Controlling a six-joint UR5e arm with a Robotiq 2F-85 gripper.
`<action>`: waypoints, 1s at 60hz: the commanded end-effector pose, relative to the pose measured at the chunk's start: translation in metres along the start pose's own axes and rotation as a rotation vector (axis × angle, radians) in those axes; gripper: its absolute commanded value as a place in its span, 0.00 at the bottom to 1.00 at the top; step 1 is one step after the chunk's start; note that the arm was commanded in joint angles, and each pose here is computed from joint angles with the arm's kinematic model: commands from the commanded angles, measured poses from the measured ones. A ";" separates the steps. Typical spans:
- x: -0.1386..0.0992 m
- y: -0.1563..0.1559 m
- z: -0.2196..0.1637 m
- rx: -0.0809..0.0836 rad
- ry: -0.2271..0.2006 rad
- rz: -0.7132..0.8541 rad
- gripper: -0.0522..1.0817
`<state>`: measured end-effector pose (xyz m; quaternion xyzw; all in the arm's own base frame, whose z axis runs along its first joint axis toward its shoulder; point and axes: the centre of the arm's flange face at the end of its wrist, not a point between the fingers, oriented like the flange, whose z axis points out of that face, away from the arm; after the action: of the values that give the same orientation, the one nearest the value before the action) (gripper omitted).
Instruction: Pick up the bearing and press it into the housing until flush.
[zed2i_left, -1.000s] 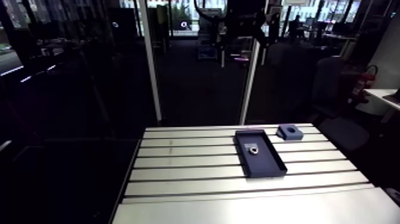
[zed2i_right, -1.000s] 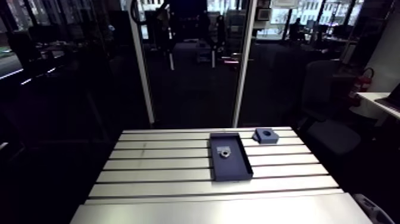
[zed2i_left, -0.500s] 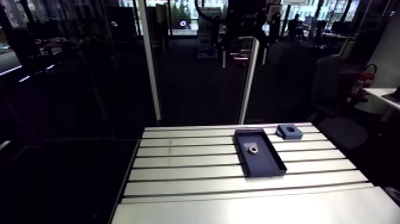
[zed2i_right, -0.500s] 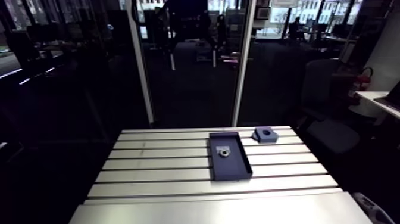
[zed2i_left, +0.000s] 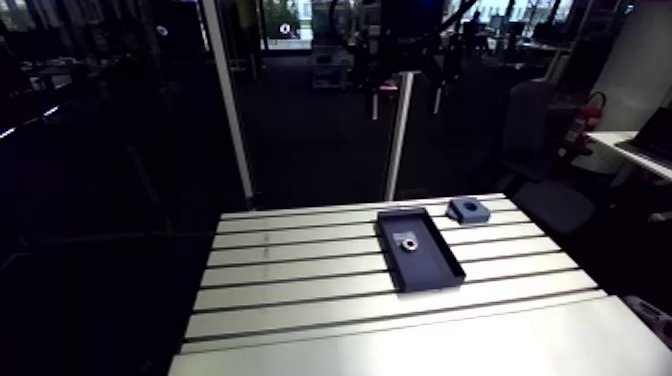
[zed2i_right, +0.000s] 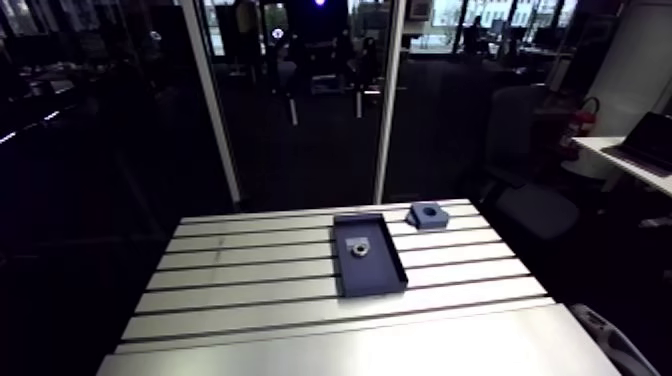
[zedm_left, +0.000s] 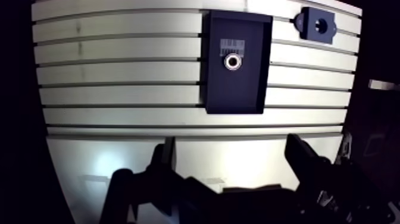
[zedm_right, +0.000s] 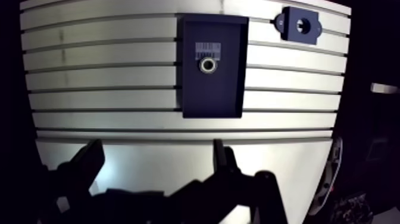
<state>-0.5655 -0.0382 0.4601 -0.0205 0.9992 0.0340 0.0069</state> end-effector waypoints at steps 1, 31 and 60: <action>0.014 0.024 0.031 0.009 0.005 -0.009 0.05; 0.041 0.033 0.090 0.047 -0.027 0.041 0.05; 0.038 0.041 0.135 0.042 -0.066 0.064 0.17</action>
<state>-0.6088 0.0049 0.3498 0.0127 0.9993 0.0152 0.0306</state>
